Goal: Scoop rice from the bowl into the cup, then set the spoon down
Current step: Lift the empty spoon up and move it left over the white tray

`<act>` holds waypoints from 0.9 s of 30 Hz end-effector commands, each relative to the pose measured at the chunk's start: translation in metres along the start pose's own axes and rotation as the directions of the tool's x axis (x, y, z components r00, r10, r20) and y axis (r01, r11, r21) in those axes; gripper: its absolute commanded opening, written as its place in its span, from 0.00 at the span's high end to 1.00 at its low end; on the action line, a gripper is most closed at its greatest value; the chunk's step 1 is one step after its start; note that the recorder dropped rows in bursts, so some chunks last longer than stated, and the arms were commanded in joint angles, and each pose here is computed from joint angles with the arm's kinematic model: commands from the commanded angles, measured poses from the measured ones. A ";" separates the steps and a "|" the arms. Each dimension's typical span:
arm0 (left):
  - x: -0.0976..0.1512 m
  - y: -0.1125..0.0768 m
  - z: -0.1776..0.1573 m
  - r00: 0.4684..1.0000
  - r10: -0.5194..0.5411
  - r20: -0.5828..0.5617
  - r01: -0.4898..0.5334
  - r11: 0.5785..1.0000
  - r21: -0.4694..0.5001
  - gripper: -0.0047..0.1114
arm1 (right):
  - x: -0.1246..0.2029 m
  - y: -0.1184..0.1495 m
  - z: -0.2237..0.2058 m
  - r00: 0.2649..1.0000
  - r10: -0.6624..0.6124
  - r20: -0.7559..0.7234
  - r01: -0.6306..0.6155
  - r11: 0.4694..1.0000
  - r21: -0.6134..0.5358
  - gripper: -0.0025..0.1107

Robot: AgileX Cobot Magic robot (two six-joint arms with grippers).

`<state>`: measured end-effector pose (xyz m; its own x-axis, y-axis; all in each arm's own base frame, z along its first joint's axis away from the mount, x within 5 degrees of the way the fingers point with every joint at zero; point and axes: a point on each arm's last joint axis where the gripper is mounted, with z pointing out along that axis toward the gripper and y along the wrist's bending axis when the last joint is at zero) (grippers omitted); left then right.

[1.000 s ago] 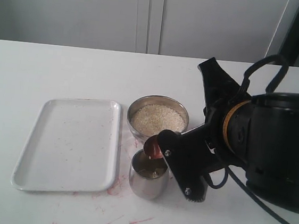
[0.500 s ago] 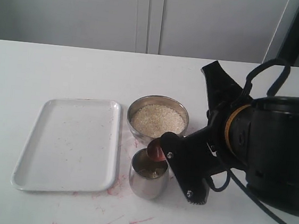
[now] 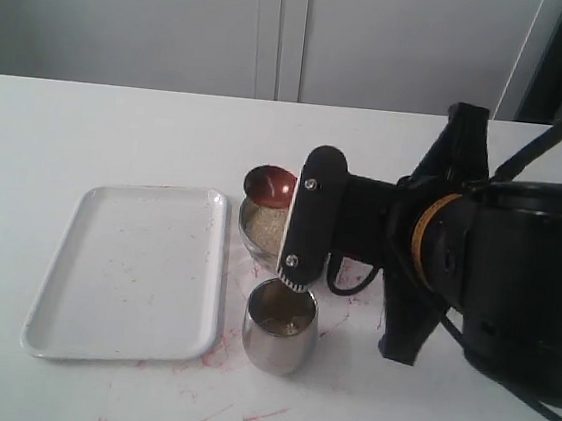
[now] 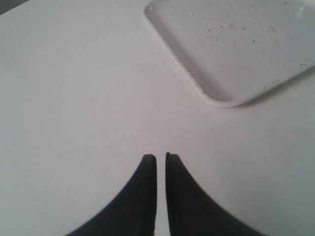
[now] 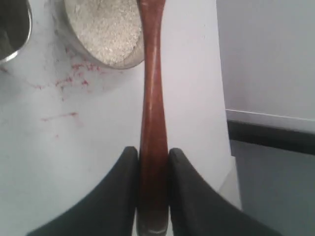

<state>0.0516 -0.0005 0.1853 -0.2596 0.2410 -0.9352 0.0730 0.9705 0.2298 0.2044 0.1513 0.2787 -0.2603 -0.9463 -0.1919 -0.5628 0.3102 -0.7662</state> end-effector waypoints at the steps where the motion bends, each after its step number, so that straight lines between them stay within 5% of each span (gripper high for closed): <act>1: 0.007 -0.002 0.001 0.999 -0.004 -0.054 0.005 1.000 0.017 0.84 | -0.006 -0.001 -0.006 0.932 0.348 0.097 -0.344 0.937 -0.056 0.98; 6: 0.007 -0.002 0.001 0.999 -0.004 -0.054 0.005 1.000 0.017 0.84 | -0.023 -0.005 -0.027 0.665 0.725 0.179 -0.653 0.681 -0.332 0.98; 13: 0.007 -0.002 0.001 0.999 -0.004 -0.054 0.005 1.000 0.017 0.84 | -0.042 -0.024 -0.049 0.468 0.878 0.103 -0.745 0.454 -0.488 0.98; 22: 0.007 -0.002 0.001 0.999 -0.004 -0.054 0.005 1.000 0.017 0.84 | -0.067 -0.079 -0.099 0.249 0.960 0.127 -0.717 0.271 -0.643 0.98; 27: 0.007 -0.002 0.001 0.999 -0.004 -0.054 0.005 1.000 0.017 0.84 | -0.079 -0.095 -0.114 0.240 0.962 0.129 -0.674 0.261 -0.691 0.98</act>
<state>0.0516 -0.0005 0.1853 -0.2596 0.2410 -0.9352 0.0730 0.9705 0.2298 0.1883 0.2040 0.4301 -0.5044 0.0738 -0.8603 -0.4945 0.7921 0.3578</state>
